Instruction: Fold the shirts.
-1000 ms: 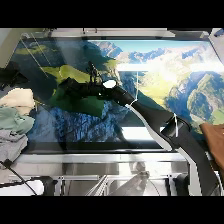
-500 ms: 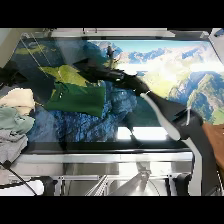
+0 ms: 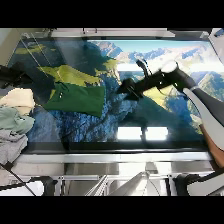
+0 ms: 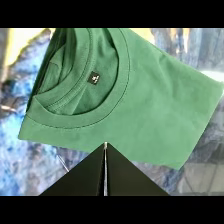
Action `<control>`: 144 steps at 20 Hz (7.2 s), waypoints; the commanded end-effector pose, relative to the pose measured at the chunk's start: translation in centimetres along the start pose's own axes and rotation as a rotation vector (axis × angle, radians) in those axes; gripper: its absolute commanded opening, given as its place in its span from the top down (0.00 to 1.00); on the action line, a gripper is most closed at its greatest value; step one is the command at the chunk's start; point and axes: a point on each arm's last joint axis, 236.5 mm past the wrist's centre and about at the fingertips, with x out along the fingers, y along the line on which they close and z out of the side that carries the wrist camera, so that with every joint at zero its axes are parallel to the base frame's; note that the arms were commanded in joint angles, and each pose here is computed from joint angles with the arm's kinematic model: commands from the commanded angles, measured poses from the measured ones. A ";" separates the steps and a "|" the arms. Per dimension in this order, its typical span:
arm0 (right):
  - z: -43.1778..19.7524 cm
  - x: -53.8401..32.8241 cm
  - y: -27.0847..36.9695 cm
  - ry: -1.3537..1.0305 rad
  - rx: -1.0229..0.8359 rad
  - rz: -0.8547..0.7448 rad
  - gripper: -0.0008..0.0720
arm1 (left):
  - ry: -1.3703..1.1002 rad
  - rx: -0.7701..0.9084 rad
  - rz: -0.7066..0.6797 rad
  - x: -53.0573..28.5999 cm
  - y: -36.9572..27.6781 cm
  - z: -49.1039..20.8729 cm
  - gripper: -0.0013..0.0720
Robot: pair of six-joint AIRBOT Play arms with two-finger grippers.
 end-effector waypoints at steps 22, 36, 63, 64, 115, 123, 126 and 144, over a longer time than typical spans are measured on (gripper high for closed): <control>1.7 18.3 1.7 -0.247 0.100 0.028 0.11 | -0.011 0.051 -0.010 0.9 -2.1 0.2 0.96; 13.7 2.2 4.5 -0.532 0.063 0.138 0.95 | 0.005 0.049 -0.015 0.8 -2.2 -0.2 0.96; 4.1 -51.3 -16.1 -1.141 0.226 -0.464 0.95 | 0.114 0.240 -0.065 2.8 -9.0 -4.1 0.96; 3.2 -51.9 -16.1 -1.140 0.225 -0.491 0.95 | 0.114 0.243 -0.065 2.8 -9.0 -4.1 0.96; -18.5 -12.8 -1.8 -0.309 -0.055 -0.545 0.95 | 0.142 0.416 0.061 1.6 -11.1 -9.1 0.97; -18.7 -4.2 -3.6 -0.068 -0.354 -0.614 0.95 | 0.119 0.379 0.120 1.4 -7.5 -12.6 0.96; -18.5 -4.2 -3.4 -0.078 -0.358 -0.609 0.95 | 0.080 0.382 0.116 1.1 -7.5 -12.7 0.96; -18.5 -4.2 -3.4 -0.076 -0.357 -0.610 0.95 | 0.089 0.381 0.115 0.9 -7.5 -12.9 0.96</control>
